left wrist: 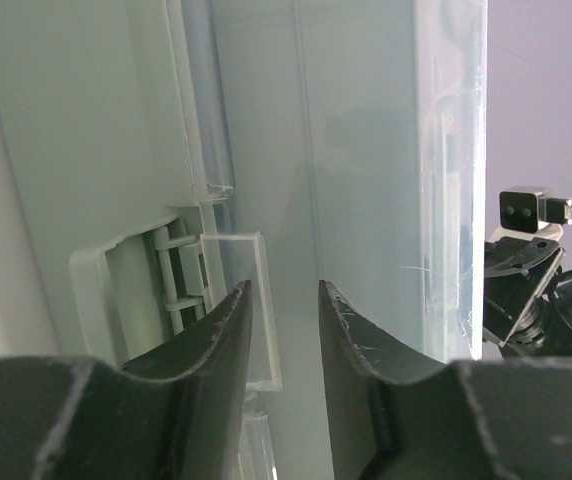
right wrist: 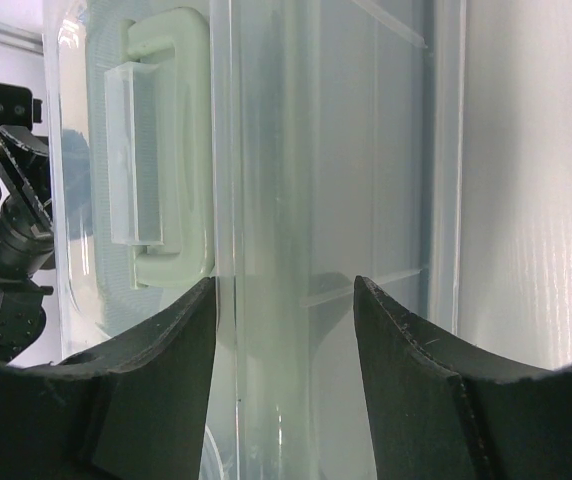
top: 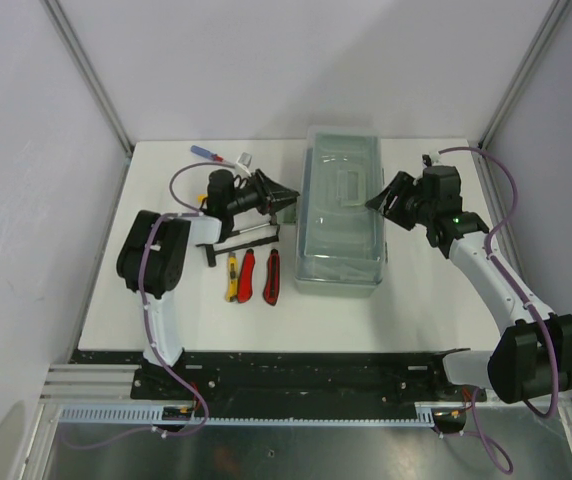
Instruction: Pack the tool kit
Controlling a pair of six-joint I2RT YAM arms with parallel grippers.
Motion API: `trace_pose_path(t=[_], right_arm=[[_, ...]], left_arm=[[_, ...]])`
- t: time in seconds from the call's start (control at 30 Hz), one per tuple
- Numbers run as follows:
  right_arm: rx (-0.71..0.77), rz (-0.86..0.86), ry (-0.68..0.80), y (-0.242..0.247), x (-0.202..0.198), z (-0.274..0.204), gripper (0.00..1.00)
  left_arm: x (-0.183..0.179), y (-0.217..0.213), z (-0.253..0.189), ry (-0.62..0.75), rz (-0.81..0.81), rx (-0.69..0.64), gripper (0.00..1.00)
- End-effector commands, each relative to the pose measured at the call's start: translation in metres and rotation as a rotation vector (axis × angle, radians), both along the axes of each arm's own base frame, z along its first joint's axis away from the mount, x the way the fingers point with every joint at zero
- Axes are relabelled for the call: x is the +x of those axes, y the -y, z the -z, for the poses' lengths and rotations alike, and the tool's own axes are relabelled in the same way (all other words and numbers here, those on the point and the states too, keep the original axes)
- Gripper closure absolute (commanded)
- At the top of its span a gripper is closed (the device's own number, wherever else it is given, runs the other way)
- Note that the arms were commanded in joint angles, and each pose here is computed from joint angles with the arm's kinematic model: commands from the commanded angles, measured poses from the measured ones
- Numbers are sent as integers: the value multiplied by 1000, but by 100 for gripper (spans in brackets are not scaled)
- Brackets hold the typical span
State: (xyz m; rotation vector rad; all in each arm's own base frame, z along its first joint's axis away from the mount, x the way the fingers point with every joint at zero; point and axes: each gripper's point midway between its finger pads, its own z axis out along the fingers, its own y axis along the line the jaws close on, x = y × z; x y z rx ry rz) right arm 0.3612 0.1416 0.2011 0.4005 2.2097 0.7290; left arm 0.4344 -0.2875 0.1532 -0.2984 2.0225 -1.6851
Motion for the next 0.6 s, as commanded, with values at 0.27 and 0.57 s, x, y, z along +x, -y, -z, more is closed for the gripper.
trace_pose_path(t=[0.27, 0.57], right_arm=[[-97, 10, -242, 11, -30, 71, 43], [-174, -1, -102, 22, -12, 34, 40]], left_arm=[[-77, 38, -89, 227, 303, -275, 55], [-117, 40, -109, 297, 362, -322, 54]])
